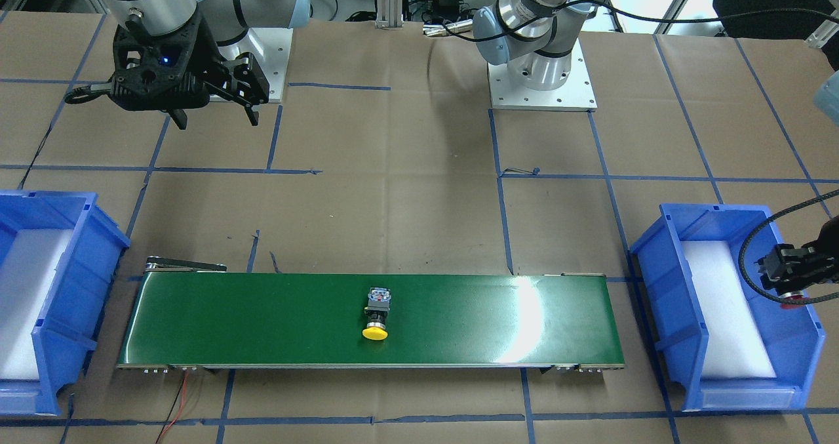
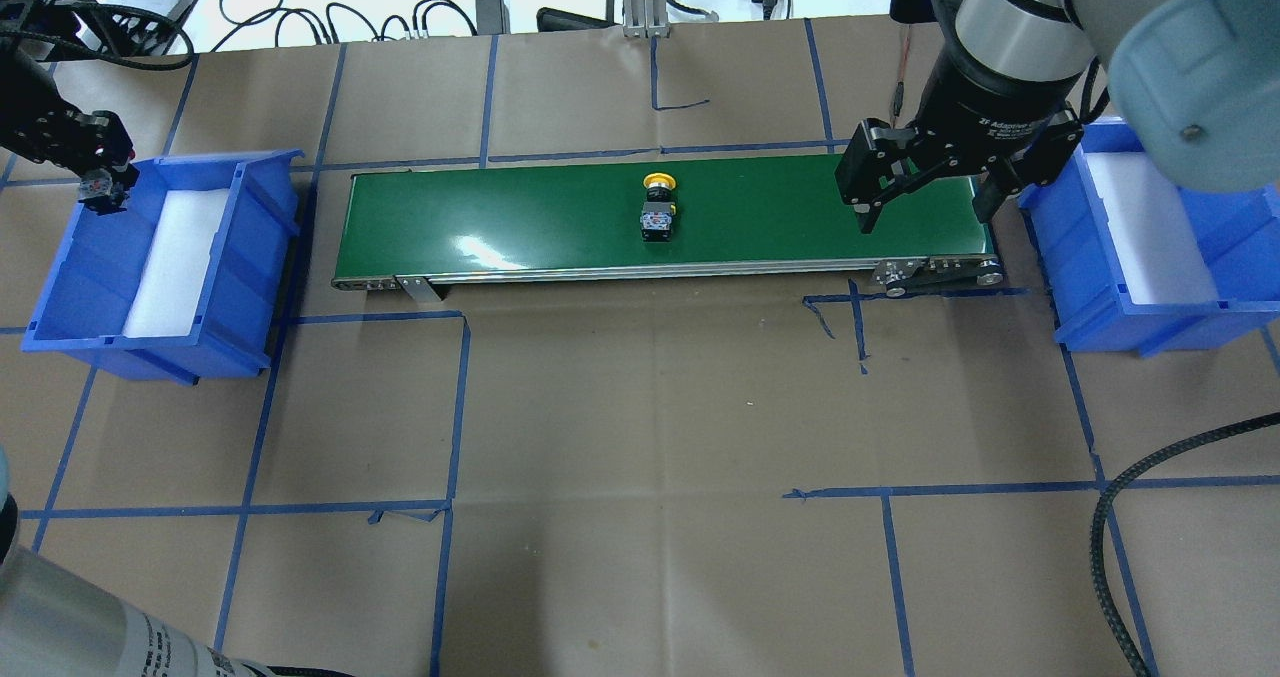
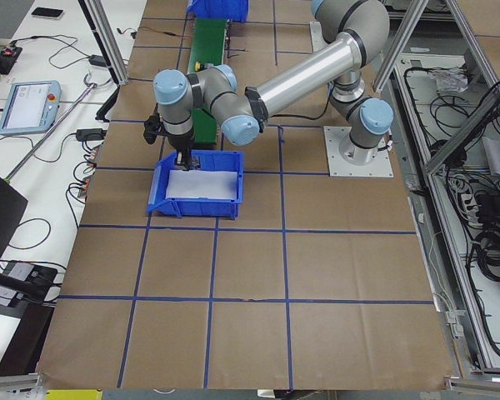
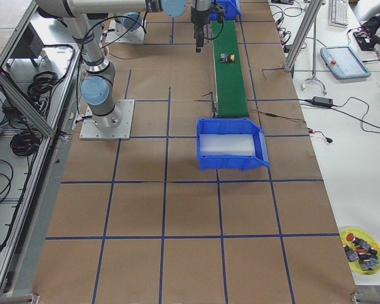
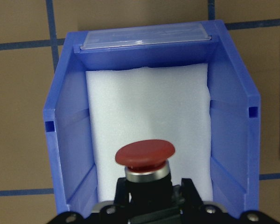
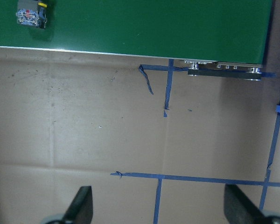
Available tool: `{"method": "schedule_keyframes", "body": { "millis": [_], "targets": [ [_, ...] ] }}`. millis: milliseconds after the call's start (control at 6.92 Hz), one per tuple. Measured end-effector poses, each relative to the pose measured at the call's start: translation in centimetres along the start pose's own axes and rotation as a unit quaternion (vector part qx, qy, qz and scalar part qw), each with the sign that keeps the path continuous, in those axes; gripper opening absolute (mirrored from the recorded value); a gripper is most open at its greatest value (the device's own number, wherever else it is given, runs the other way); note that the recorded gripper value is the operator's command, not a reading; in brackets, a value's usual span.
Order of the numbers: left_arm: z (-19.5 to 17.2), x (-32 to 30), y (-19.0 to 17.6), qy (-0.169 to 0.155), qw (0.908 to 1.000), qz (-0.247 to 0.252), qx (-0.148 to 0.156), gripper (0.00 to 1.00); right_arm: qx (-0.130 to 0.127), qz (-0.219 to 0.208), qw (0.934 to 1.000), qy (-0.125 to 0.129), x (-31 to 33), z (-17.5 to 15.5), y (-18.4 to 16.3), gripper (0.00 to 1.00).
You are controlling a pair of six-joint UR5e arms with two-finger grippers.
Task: Transport two buttons from left to right
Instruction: 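Grasp the red button switch with the left gripper and lift it, then place red button on belt with left gripper while right gripper reaches yellow button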
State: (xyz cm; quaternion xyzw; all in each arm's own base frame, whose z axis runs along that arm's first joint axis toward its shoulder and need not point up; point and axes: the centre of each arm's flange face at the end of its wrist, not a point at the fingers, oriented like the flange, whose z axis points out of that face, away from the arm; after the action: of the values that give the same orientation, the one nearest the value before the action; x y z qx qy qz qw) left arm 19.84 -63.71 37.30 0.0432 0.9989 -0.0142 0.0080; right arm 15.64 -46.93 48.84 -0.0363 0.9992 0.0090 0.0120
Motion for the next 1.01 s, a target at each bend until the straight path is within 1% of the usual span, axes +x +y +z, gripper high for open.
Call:
{"method": "schedule_keyframes", "body": {
  "millis": [144,289,433,578,722,1011],
  "targets": [
    [-0.5,2.2,-0.8,-0.002,1.0000,0.004,0.001,0.04,0.013,0.000,0.9999,-0.001,0.0,-0.1,-0.5,1.00],
    [-1.1,5.7,-1.9,-0.006,1.0000,0.003,0.004,0.04,0.023,0.000,0.9997,-0.003,0.0,0.6,-1.7,1.00],
    [-1.4,9.2,-2.8,-0.007,1.0000,0.003,0.005,0.04,0.030,0.000,0.9995,-0.004,0.1,2.1,-3.7,1.00],
    [-1.3,12.7,-3.5,-0.007,0.9999,0.010,0.006,0.04,0.046,0.001,0.9989,-0.005,0.3,3.3,-5.7,1.00],
    [-1.1,16.0,-4.0,-0.005,0.9999,0.013,0.005,0.04,0.058,0.001,0.9983,-0.005,0.4,4.1,-7.0,1.00],
    [0.2,22.0,-4.8,0.000,1.0000,0.006,-0.002,0.04,0.057,0.002,0.9984,-0.005,0.5,5.6,-8.1,1.00]
  ]
}}
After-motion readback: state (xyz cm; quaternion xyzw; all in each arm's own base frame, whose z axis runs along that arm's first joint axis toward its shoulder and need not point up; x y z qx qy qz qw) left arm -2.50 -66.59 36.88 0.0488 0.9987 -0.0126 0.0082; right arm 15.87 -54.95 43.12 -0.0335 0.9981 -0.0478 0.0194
